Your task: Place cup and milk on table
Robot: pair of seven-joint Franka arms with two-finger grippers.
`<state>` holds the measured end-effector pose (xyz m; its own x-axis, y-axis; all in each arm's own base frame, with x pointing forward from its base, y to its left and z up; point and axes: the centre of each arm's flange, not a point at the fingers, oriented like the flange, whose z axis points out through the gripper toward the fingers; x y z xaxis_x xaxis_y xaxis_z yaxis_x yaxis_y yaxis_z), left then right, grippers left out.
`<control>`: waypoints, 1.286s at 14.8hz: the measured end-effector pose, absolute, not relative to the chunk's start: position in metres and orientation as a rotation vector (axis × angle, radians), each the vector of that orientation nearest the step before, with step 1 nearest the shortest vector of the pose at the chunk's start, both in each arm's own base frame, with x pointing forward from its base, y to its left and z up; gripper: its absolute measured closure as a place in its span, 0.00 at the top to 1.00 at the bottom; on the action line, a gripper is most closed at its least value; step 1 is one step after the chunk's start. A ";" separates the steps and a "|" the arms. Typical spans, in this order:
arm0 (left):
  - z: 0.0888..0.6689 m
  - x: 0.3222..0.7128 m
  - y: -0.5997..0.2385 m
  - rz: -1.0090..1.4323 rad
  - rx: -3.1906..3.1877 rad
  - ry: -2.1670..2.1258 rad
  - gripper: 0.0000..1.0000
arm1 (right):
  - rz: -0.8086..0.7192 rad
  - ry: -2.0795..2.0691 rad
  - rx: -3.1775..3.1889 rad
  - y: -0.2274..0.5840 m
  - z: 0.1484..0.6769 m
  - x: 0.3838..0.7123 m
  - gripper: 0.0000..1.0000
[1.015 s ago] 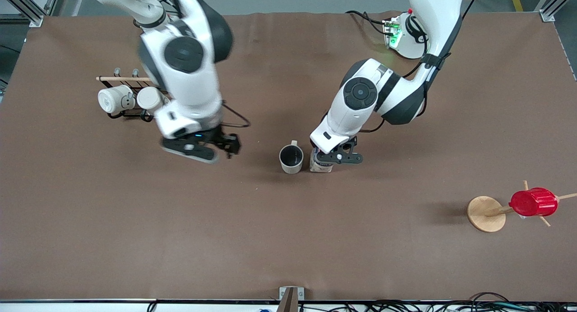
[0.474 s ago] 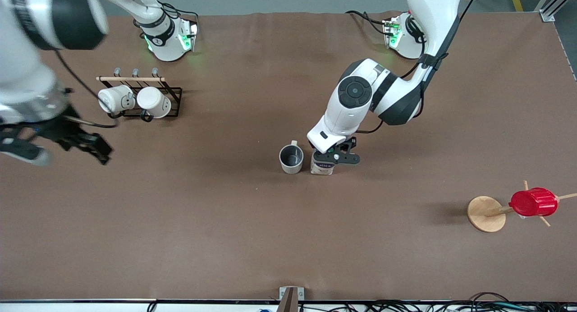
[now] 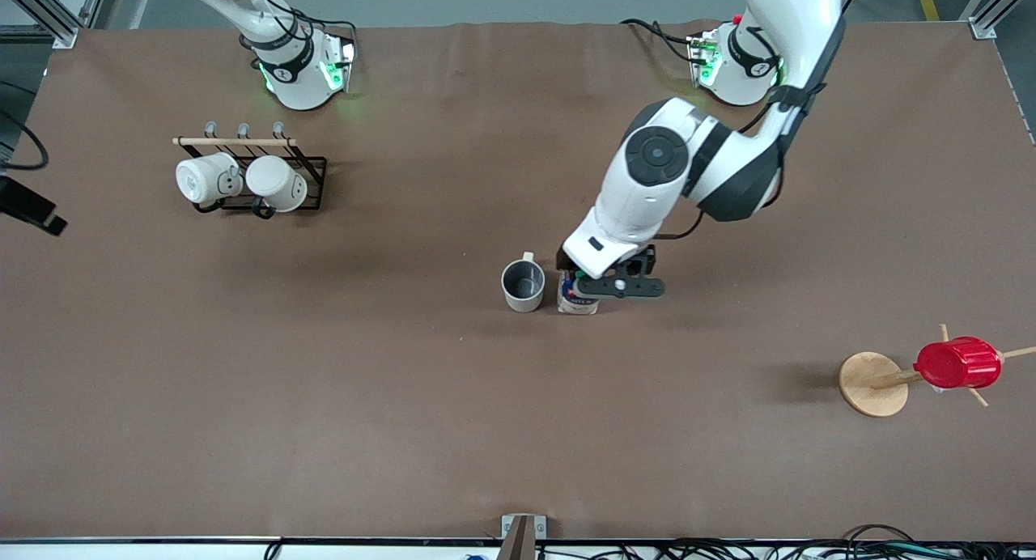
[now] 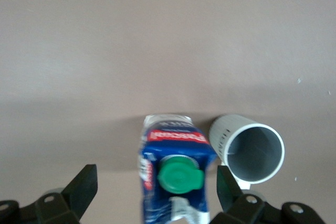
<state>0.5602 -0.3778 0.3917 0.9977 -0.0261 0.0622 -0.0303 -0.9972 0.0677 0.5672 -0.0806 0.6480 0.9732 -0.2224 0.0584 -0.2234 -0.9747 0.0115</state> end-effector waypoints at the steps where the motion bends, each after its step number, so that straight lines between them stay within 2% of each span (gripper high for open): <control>1: 0.405 0.565 -0.361 0.094 3.082 -0.037 1.00 | 0.076 -0.320 3.119 -0.092 0.648 0.564 1.00; 5: 0.455 0.581 -0.291 0.113 3.109 -0.056 1.00 | 0.070 -0.291 3.149 -0.104 0.648 0.561 1.00; 12: 0.514 0.578 -0.213 0.112 3.096 -0.086 1.00 | 0.065 -0.280 3.154 -0.096 0.648 0.562 1.00; 19: 0.581 0.573 -0.192 0.135 3.088 -0.058 1.00 | 0.057 -0.302 3.154 -0.088 0.647 0.563 1.00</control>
